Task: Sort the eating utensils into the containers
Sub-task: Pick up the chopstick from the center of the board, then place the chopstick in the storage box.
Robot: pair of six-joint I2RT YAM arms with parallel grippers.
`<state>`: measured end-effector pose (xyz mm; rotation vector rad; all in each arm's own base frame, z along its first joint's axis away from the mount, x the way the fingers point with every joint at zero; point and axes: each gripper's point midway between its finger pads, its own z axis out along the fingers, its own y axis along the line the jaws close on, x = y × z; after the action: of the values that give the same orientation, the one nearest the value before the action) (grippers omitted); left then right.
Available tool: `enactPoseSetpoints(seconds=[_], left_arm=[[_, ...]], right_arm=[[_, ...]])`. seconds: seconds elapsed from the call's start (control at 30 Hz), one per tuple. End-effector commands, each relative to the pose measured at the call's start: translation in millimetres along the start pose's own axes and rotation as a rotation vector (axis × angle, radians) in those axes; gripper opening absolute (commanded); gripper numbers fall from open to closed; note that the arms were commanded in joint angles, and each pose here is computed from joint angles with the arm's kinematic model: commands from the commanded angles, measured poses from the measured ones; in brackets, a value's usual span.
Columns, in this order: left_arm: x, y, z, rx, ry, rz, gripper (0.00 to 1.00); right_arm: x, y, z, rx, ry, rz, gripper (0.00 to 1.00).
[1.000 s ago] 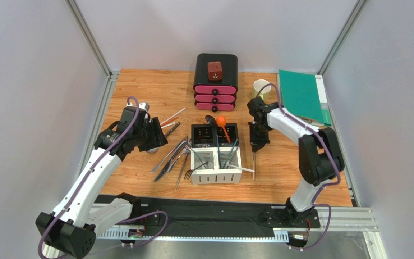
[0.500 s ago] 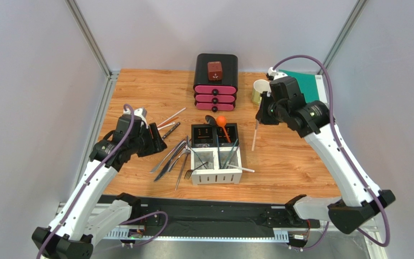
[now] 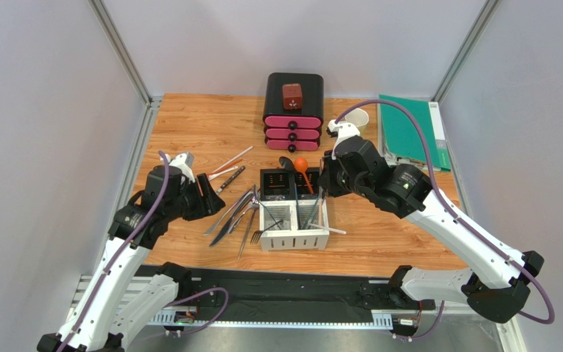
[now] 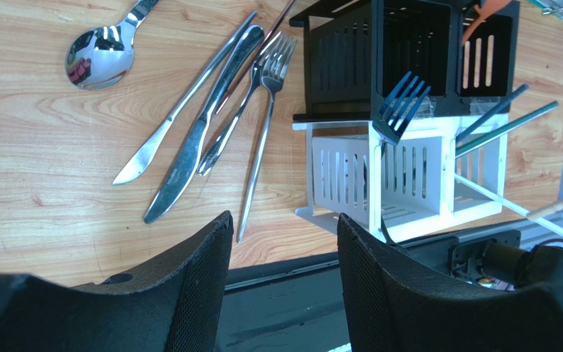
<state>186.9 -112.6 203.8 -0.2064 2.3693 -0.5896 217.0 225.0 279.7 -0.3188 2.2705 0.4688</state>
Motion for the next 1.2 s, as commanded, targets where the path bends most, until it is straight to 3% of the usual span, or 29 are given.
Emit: enactPoseSetpoints(seconds=[0.0,0.53,0.8,0.97,1.17], left_arm=[[2.8,0.5,-10.2,0.012,-0.013,0.005,0.61],[8.6,14.9,-16.6,-0.051,-0.017,0.01,0.61],[4.5,18.3,-14.1,-0.076,-0.024,0.02,0.61],[2.7,18.1,-16.0,-0.071,-0.037,0.035,0.61],[3.6,17.7,-11.9,-0.071,-0.018,0.043,0.61]], right_arm=[[-20.1,8.2,9.5,-0.004,-0.098,0.019,0.0],[0.9,18.2,73.2,0.003,-0.028,-0.059,0.0],[43.8,12.3,86.7,-0.005,0.083,-0.04,0.0],[46.9,10.2,83.5,-0.016,0.05,-0.018,0.0],[61.7,2.8,82.1,-0.004,0.071,0.003,0.18]])
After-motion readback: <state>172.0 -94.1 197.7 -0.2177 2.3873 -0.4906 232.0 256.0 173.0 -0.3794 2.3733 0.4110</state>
